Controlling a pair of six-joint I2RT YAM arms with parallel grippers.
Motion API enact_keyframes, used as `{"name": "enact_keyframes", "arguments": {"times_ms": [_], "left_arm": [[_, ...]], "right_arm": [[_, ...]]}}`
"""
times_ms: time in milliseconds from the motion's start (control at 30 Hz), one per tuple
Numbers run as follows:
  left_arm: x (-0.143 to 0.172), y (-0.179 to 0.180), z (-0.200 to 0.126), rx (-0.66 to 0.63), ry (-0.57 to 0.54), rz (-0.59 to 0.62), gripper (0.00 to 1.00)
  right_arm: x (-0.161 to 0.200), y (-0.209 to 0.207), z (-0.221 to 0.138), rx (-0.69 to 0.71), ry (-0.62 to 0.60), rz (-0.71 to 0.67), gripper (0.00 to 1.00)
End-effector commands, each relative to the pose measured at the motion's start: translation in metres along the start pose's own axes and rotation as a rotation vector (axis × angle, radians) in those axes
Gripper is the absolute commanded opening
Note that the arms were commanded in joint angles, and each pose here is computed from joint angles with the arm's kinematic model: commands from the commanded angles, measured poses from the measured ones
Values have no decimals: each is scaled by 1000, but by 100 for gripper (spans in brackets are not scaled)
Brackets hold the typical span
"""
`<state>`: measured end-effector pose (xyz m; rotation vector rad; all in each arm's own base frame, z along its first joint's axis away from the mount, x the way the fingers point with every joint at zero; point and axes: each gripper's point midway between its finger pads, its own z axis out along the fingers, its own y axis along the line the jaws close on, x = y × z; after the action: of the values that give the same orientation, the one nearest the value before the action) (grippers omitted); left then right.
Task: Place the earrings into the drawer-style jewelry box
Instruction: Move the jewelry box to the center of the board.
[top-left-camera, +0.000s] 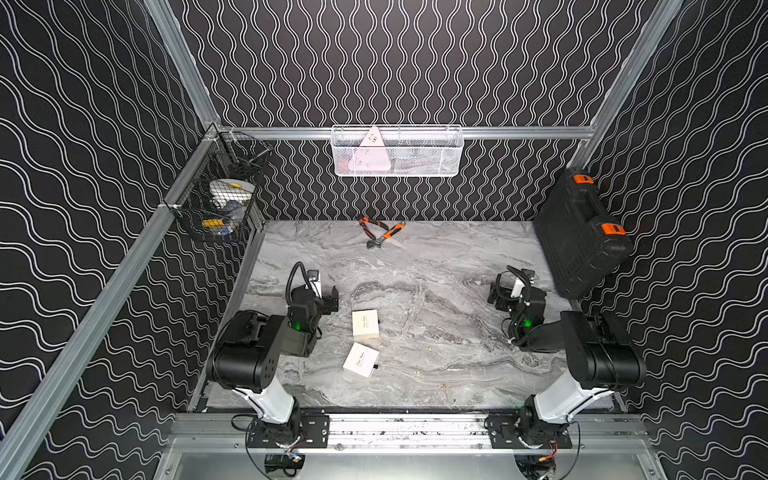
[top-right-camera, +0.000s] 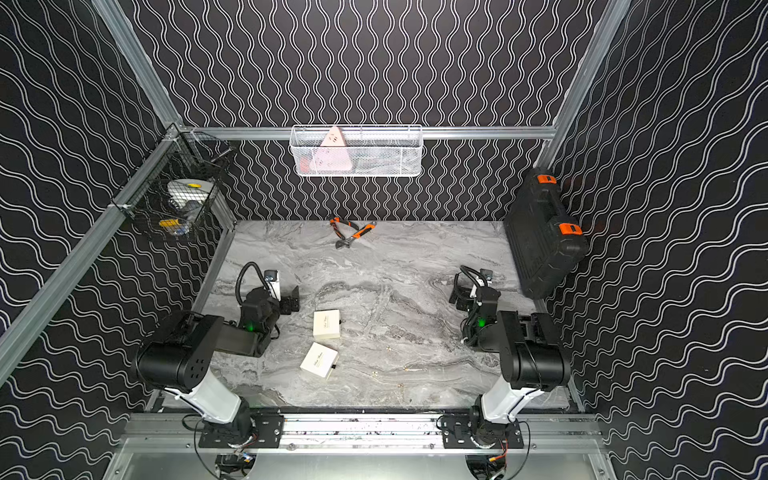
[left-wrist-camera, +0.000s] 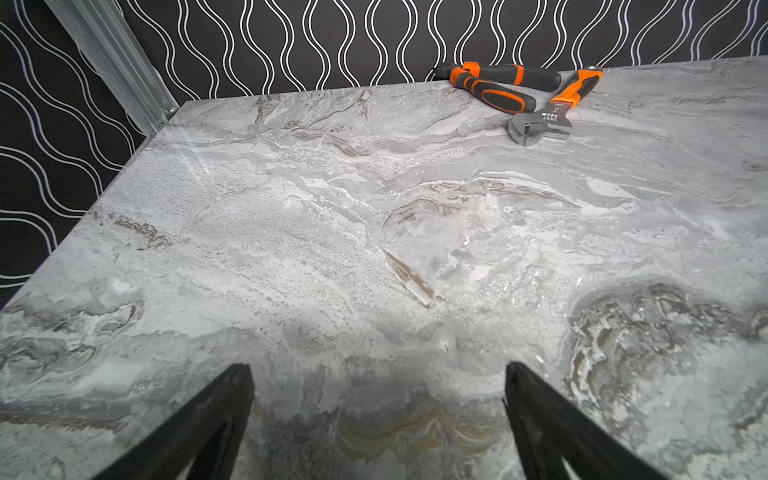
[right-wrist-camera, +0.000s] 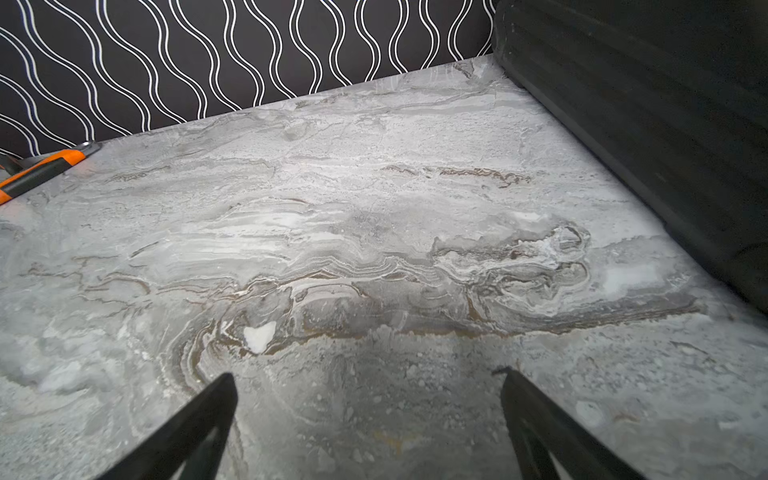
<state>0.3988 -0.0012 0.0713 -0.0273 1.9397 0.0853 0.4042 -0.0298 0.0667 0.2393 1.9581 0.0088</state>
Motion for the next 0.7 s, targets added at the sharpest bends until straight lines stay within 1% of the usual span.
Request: {"name": "enact_keyframes", "arguments": {"times_ms": [0, 667], "left_arm": [[-4, 0, 0, 0, -18, 5, 99], [-4, -1, 0, 5, -15, 4, 99]], "right_arm": [[-5, 1, 0, -5, -21, -1, 100], [-7, 1, -1, -1, -31, -3, 100]]}}
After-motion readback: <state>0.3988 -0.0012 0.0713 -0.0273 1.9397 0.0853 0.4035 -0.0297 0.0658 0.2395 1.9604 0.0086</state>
